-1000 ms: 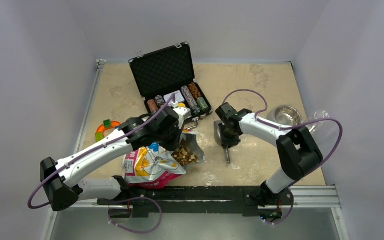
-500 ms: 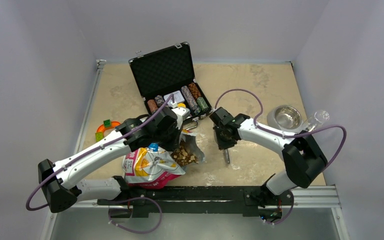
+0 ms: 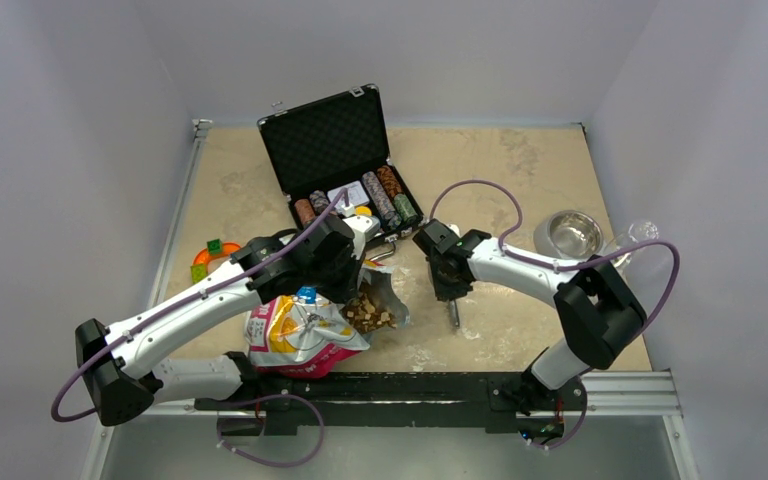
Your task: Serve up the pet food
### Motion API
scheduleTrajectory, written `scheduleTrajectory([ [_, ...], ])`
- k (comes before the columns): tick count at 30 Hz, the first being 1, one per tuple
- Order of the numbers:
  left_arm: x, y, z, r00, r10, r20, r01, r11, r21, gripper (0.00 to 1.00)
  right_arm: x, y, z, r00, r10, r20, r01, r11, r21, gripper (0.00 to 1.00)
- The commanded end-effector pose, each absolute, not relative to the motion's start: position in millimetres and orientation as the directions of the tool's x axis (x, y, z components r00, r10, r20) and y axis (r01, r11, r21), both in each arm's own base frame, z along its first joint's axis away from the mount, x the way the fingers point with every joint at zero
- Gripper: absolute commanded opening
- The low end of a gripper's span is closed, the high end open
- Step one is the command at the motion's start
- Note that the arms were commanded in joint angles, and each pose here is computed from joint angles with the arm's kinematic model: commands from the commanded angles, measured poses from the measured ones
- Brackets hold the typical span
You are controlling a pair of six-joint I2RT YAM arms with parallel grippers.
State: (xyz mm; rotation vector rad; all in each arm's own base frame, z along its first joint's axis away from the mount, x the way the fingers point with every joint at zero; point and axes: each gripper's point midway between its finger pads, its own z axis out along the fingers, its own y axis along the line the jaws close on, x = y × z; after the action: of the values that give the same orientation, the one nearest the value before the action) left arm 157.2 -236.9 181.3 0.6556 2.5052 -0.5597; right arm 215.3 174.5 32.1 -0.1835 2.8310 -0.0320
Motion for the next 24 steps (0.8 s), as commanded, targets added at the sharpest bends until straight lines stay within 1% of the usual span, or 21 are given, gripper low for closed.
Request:
scheduleTrajectory([
  [1, 146.0, -247.0, 202.4, -0.750, 0.328, -0.574, 0.580, 0.743, -0.334, 0.00, 207.8, 165.8, 13.9, -0.953, -0.113, -0.281, -0.091, 0.992, -0.091, 0.19],
  [4, 145.5, -246.2, 202.1, -0.752, 0.326, -0.573, 0.577, 0.745, -0.335, 0.00, 208.3, 170.4, 23.1, -0.948, -0.115, -0.297, -0.099, 0.993, -0.067, 0.20],
  [9, 144.9, -245.6, 201.4, -0.754, 0.326, -0.570, 0.575, 0.746, -0.335, 0.00, 209.3, 171.2, 35.1, -0.940, -0.105, -0.324, -0.096, 0.994, -0.046, 0.26],
  [12, 145.4, -246.3, 202.4, -0.753, 0.324, -0.573, 0.576, 0.745, -0.336, 0.00, 207.9, 172.7, 38.4, -0.938, -0.095, -0.332, -0.090, 0.995, -0.029, 0.27],
  [20, 144.7, -246.0, 202.6, -0.752, 0.330, -0.570, 0.580, 0.743, -0.335, 0.00, 198.8, 171.9, 27.5, -0.951, -0.075, -0.301, -0.070, 0.997, -0.027, 0.24],
  [24, 144.8, -246.1, 202.6, -0.751, 0.333, -0.571, 0.582, 0.742, -0.333, 0.00, 198.4, 177.7, 42.7, -0.937, -0.084, -0.338, -0.087, 0.996, -0.008, 0.25],
])
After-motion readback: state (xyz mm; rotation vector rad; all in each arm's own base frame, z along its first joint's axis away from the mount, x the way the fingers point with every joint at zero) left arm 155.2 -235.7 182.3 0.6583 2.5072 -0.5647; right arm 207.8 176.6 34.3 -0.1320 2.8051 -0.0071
